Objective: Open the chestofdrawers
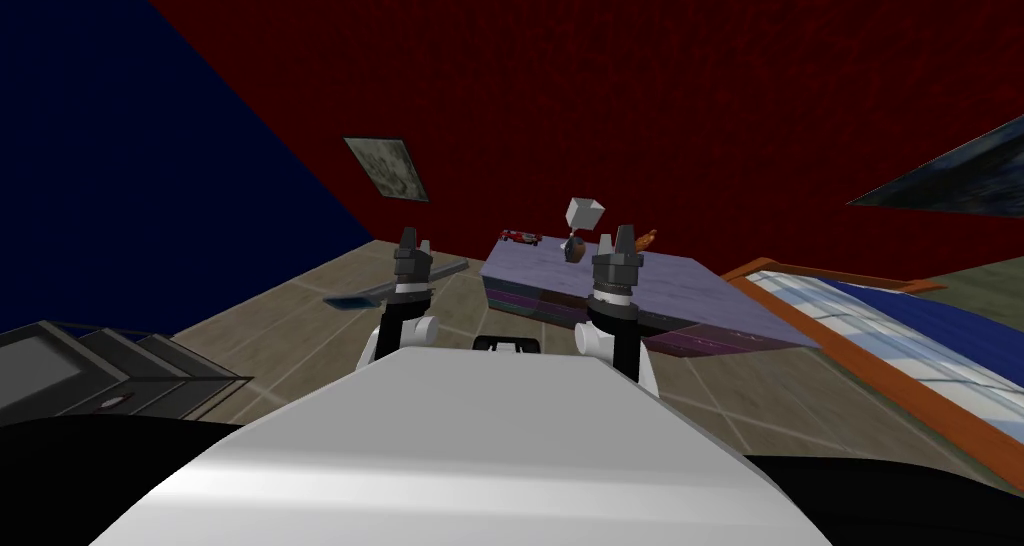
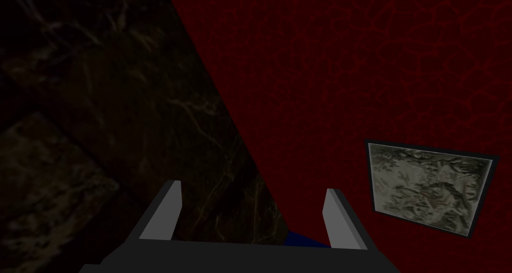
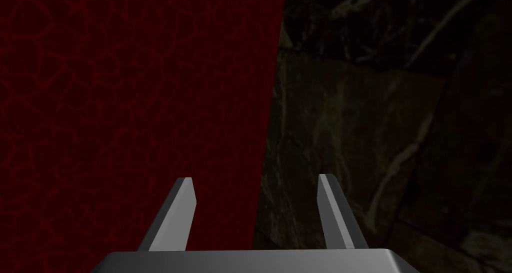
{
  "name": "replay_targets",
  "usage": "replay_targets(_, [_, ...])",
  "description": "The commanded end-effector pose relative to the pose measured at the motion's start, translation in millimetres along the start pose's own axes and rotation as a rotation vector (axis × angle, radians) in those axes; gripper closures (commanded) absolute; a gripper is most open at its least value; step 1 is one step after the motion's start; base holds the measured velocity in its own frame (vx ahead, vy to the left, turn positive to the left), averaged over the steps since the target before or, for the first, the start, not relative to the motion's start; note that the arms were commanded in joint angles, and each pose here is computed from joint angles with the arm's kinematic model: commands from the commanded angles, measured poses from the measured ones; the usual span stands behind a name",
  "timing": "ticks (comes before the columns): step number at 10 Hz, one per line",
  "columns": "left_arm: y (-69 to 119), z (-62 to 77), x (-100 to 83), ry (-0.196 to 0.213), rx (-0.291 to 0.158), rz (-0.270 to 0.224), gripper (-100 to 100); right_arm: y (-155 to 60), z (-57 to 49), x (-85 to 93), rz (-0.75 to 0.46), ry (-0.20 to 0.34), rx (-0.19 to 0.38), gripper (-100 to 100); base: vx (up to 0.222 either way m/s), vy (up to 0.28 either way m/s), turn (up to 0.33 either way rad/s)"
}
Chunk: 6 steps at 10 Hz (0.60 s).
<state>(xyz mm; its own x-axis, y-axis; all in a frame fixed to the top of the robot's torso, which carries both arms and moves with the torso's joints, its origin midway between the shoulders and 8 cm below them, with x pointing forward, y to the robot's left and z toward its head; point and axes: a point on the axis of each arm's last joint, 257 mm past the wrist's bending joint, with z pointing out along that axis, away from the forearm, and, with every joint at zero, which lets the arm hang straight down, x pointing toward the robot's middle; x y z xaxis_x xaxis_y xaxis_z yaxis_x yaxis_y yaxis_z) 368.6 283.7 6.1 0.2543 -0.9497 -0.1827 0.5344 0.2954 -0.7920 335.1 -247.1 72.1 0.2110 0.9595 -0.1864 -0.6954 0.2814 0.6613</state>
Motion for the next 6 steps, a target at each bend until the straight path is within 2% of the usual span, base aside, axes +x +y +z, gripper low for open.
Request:
replay_targets(1, [0.0, 0.0, 0.0, 0.0, 0.0, 0.0, 0, 0, 0.0, 0.0, 0.0, 0.0, 0.0, 0, 0.0, 0.0, 0.0])
replay_targets(2, [0.0, 0.0, 0.0, 0.0, 0.0, 0.0, 0, 0, 0.0, 0.0, 0.0, 0.0, 0.0, 0, 0.0, 0.0, 0.0])
replay_targets(3, [0.0, 0.0, 0.0, 0.0, 0.0, 0.0, 0, -11, -2.8, 7.1, -0.025, 0.04, 0.028, -100, 0.002, 0.005, 0.072])
replay_targets(6, [0.3, -0.1, 0.1, 0.0, -0.001, 0.0, 0, -55, -16.7, 23.3, -0.109, 0.135, 0.142, -100, -0.01, 0.014, 0.119])
